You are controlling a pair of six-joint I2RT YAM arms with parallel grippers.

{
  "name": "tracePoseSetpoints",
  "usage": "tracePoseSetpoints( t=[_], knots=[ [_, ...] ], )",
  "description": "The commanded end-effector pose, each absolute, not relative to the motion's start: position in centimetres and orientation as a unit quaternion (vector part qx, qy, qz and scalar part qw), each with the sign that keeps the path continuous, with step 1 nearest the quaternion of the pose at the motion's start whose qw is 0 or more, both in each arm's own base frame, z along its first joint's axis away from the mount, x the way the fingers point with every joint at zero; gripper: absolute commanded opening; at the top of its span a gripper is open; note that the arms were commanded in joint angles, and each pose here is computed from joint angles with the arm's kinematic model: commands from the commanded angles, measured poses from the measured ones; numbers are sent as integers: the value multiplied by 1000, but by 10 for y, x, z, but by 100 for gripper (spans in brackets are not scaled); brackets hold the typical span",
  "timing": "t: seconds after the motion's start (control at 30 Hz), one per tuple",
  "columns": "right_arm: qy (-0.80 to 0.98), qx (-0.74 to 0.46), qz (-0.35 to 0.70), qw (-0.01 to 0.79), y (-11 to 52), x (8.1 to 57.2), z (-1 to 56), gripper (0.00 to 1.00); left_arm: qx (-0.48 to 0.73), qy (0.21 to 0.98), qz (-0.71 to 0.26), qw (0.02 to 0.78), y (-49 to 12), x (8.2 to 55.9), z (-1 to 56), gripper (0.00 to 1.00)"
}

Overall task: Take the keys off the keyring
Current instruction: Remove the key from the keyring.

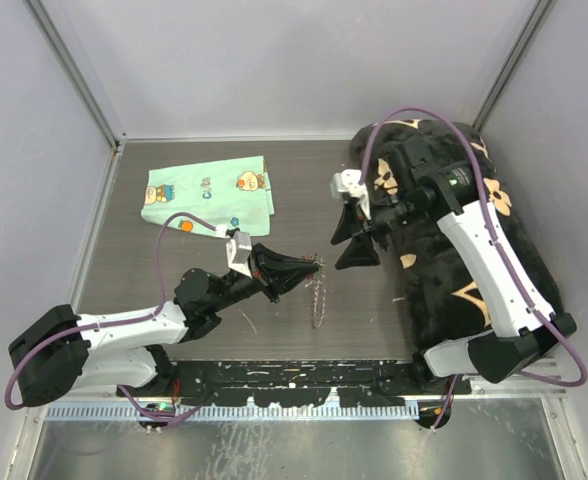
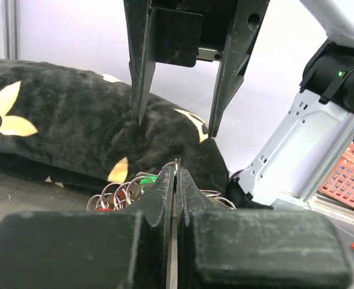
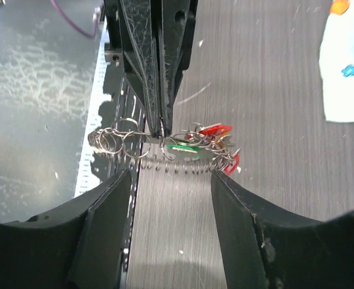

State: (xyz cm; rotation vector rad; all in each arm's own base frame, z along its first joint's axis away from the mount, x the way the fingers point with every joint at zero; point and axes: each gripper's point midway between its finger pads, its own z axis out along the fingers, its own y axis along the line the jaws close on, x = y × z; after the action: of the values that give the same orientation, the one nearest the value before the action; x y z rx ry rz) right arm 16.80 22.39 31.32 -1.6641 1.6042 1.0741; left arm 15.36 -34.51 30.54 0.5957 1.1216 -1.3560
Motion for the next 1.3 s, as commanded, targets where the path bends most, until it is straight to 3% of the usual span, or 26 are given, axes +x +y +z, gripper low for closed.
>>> tracePoseSetpoints(
  t=[0.0, 0.33, 0.87, 1.27],
  knots=[
    [518, -604, 479, 371, 229, 152, 359, 62, 221, 387, -625, 641, -324, 139, 368, 0],
    [417, -642, 434, 474, 229, 147, 370, 66, 208, 351, -659, 631, -318, 128, 396, 0],
    [373, -668, 422, 487, 232, 150, 361, 35, 185, 350, -688, 609, -317, 127, 408, 0],
    [352, -682, 420, 483, 236, 143, 359, 31, 174, 356, -694, 600, -320, 131, 409, 0]
  ],
)
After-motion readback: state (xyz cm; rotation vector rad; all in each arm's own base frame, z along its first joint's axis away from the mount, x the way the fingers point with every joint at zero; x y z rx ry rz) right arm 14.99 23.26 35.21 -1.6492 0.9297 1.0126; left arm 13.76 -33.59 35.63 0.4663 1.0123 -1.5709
